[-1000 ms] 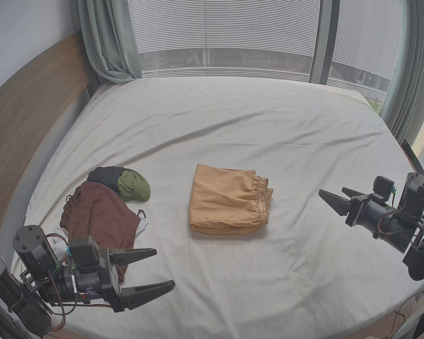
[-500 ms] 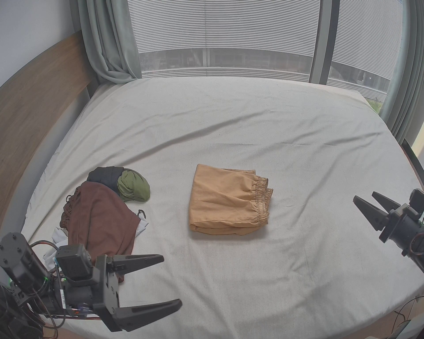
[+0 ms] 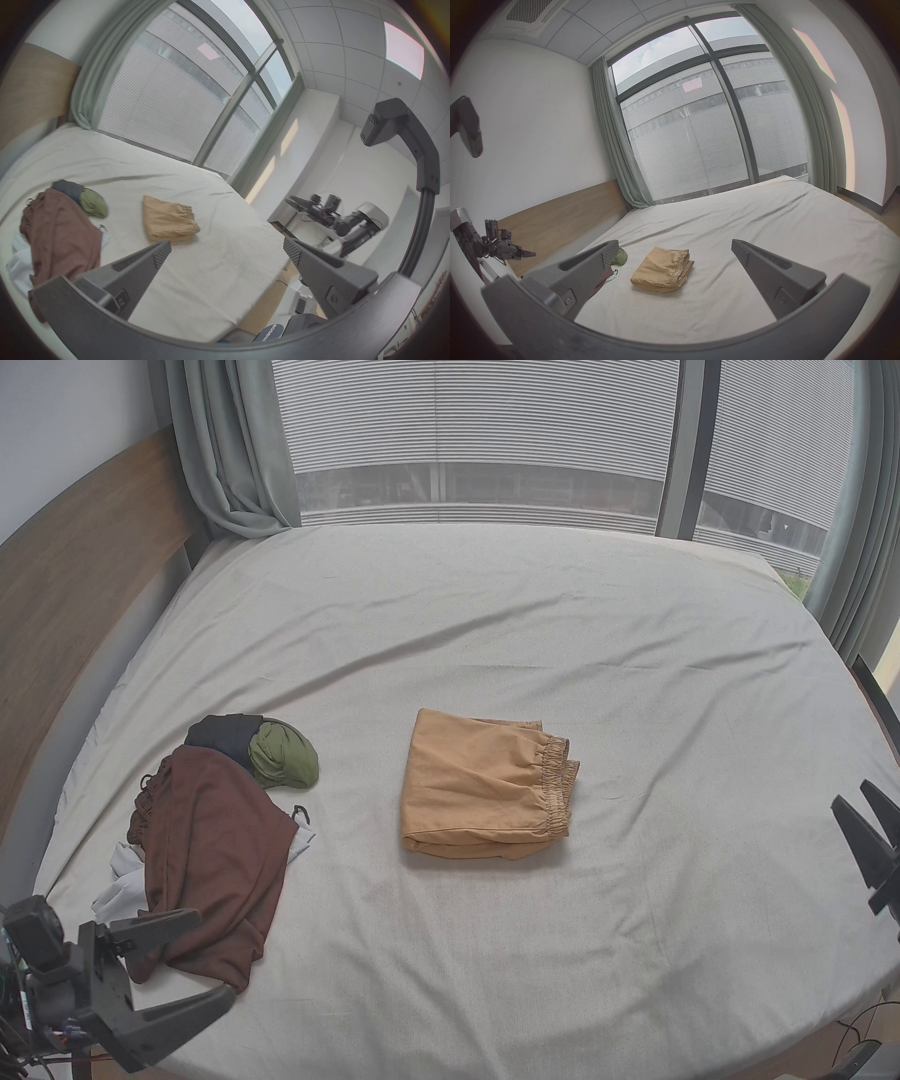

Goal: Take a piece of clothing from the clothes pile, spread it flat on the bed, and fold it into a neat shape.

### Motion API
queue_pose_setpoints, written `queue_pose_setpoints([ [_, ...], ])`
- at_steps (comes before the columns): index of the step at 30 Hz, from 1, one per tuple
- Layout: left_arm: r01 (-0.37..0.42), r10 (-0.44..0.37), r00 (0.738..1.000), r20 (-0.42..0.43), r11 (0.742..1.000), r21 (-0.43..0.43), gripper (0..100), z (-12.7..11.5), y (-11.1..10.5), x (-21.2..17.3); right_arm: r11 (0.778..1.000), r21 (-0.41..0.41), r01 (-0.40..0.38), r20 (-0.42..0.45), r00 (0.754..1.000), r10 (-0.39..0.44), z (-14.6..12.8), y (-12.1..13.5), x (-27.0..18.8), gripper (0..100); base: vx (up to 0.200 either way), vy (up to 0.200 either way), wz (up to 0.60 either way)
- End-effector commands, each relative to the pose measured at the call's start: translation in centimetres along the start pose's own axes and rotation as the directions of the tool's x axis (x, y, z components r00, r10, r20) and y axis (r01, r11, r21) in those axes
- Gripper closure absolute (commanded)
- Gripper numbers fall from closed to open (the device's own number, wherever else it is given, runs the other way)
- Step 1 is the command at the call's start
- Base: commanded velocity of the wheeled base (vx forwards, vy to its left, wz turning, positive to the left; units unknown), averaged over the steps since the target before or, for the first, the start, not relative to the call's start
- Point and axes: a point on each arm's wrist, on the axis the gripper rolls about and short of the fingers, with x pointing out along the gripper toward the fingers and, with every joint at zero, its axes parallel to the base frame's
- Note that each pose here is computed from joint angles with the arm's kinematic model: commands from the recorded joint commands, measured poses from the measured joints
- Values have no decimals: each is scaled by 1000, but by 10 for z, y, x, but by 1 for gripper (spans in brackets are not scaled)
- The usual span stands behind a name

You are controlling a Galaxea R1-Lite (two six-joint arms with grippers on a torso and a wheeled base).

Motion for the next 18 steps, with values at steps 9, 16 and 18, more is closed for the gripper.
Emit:
queue_pose_setpoints([
  [9, -210, 195, 956, 221, 977, 45, 0, -41, -26, -77, 1000, -29, 10, 31, 999, -9, -35, 12, -95, 0, 0, 0, 0],
  [16, -324, 303, 929, 212, 943, 72, 0, -69, -29, -87, 984, -135, 117, -141, 981, -136, -69, 5, -110, 0, 0, 0, 0],
  [18, -347, 322, 920, 224, 935, 78, 0, -71, -30, -87, 961, -157, 228, -118, 962, -247, -69, 2, -111, 0, 0, 0, 0],
])
